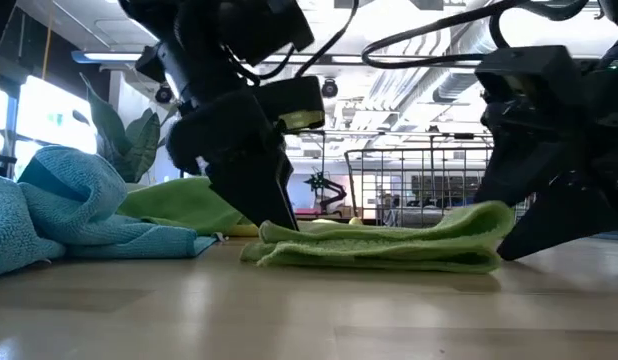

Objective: Fold microfiber towels
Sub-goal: Put the light green microfiber towel into the wire basket

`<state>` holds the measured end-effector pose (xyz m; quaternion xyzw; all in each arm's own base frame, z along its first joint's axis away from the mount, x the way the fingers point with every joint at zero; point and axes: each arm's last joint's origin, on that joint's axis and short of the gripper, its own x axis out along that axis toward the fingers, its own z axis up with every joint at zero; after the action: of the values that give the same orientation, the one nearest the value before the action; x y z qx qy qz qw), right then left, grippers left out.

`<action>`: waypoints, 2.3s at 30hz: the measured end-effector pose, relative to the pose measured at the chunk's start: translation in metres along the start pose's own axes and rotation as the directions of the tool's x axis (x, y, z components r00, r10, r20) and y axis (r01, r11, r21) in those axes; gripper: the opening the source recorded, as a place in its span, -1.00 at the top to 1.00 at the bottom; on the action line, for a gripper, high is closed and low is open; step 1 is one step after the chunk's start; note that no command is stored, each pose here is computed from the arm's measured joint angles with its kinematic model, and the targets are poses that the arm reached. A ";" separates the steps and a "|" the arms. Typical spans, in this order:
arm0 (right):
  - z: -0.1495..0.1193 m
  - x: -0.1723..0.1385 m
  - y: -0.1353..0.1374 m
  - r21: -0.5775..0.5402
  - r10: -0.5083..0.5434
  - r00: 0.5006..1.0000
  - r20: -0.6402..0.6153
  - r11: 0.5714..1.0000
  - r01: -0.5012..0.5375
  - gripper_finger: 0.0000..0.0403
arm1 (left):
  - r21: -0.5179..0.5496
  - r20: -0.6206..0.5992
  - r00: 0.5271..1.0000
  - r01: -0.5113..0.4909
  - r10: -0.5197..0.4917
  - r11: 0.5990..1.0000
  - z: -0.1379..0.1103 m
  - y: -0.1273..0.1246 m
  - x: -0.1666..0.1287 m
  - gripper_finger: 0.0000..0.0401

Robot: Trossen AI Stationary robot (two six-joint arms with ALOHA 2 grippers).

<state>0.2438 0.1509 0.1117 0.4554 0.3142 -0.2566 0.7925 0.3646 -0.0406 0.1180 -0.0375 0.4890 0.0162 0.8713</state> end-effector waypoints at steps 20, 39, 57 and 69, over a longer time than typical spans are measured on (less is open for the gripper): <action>-0.024 -0.009 0.011 0.248 0.144 0.988 -0.048 0.960 -0.128 -0.08 | -0.032 0.044 0.999 0.000 0.001 0.999 -0.005 -0.033 -0.001 0.43; -0.037 0.013 0.006 0.295 0.158 0.986 -0.050 0.946 -0.137 -0.08 | -0.074 0.105 0.994 0.031 -0.023 0.997 -0.005 -0.053 -0.002 0.43; -0.014 0.029 0.004 0.212 0.105 0.994 -0.021 0.972 -0.098 0.12 | -0.090 0.153 0.987 0.057 -0.043 0.994 0.000 -0.055 -0.004 0.43; 0.002 0.037 -0.002 -0.046 0.030 0.999 0.024 0.999 -0.029 0.76 | -0.090 0.156 0.987 0.058 -0.043 0.994 0.001 -0.055 -0.004 0.43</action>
<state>0.2677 0.1434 0.0839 0.4386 0.3032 -0.2434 0.8102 0.3665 -0.0955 0.1245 -0.0897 0.4177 0.0201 0.9039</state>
